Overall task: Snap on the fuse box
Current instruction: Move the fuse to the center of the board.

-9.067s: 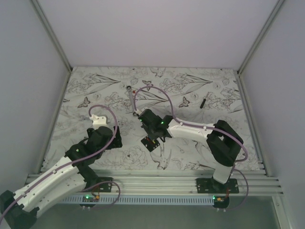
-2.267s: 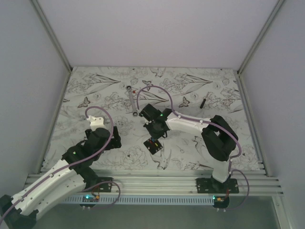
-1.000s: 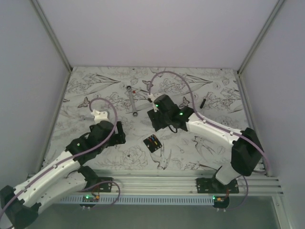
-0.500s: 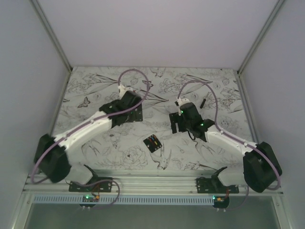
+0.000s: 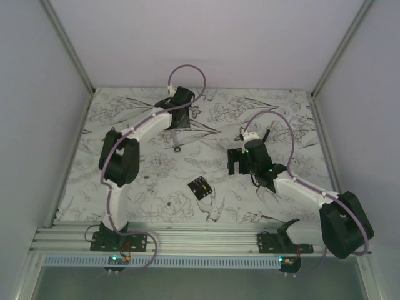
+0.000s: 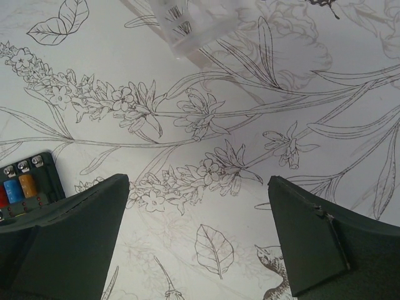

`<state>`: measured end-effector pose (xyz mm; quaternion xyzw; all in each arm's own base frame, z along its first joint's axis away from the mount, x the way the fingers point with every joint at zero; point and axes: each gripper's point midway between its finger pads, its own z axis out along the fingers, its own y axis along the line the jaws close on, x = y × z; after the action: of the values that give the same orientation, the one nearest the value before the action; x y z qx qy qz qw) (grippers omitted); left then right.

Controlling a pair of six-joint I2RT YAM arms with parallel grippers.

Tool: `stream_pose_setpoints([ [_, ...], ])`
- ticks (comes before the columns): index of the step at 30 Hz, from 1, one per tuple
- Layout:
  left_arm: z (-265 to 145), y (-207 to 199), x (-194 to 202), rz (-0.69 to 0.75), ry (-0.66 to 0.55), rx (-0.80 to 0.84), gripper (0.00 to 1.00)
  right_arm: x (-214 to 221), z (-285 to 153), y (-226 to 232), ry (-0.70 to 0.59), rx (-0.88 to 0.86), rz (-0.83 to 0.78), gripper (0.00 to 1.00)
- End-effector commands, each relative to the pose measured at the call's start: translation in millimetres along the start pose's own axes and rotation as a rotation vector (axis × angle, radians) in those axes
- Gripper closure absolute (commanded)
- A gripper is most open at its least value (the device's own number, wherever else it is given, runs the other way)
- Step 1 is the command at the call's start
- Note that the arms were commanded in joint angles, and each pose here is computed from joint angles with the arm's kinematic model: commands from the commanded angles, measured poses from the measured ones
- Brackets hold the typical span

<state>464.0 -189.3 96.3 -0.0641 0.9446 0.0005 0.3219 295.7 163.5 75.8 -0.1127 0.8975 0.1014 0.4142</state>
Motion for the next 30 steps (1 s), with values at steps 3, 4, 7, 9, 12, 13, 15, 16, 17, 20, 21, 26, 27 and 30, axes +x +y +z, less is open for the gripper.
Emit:
stream_pose_setpoints([
  [3,48,7,-20,0.036,0.024,-0.011,0.59,-10,8,5,-0.032,-0.027,0.024,0.00],
  [4,55,11,-24,0.027,0.024,-0.016,0.62,-9,9,6,-0.028,-0.029,0.022,0.00],
  [7,75,21,-32,0.010,0.026,-0.029,0.65,-7,11,8,-0.020,-0.039,0.021,0.00],
  [9,86,26,-38,0.007,0.026,-0.025,0.66,-7,12,8,-0.016,-0.042,0.019,0.00],
  [12,98,27,-45,-0.001,0.024,-0.006,0.68,-6,12,8,-0.015,-0.043,0.018,0.00],
  [13,102,27,-47,-0.002,0.023,0.000,0.70,-6,12,8,-0.014,-0.044,0.019,0.00],
  [15,106,25,-50,0.003,0.021,0.012,0.71,-6,13,9,-0.013,-0.045,0.017,0.00],
  [16,108,23,-51,0.008,0.020,0.018,0.71,-6,13,9,-0.013,-0.046,0.017,0.00],
  [17,109,21,-52,0.010,0.018,0.027,0.72,-5,13,9,-0.009,-0.048,0.017,0.00],
  [20,113,18,-53,0.016,0.016,0.038,0.72,-4,14,11,-0.004,-0.055,0.017,0.00],
  [21,115,17,-53,0.017,0.017,0.038,0.72,-4,15,11,-0.002,-0.056,0.016,0.00],
  [26,126,17,-46,0.025,0.031,0.032,0.72,-3,15,11,0.001,-0.057,0.016,0.00],
  [27,128,18,-45,0.025,0.034,0.029,0.72,-4,15,11,-0.001,-0.058,0.017,0.00],
  [30,130,18,-41,0.027,0.045,0.031,0.72,-3,15,12,0.002,-0.060,0.017,0.00],
])
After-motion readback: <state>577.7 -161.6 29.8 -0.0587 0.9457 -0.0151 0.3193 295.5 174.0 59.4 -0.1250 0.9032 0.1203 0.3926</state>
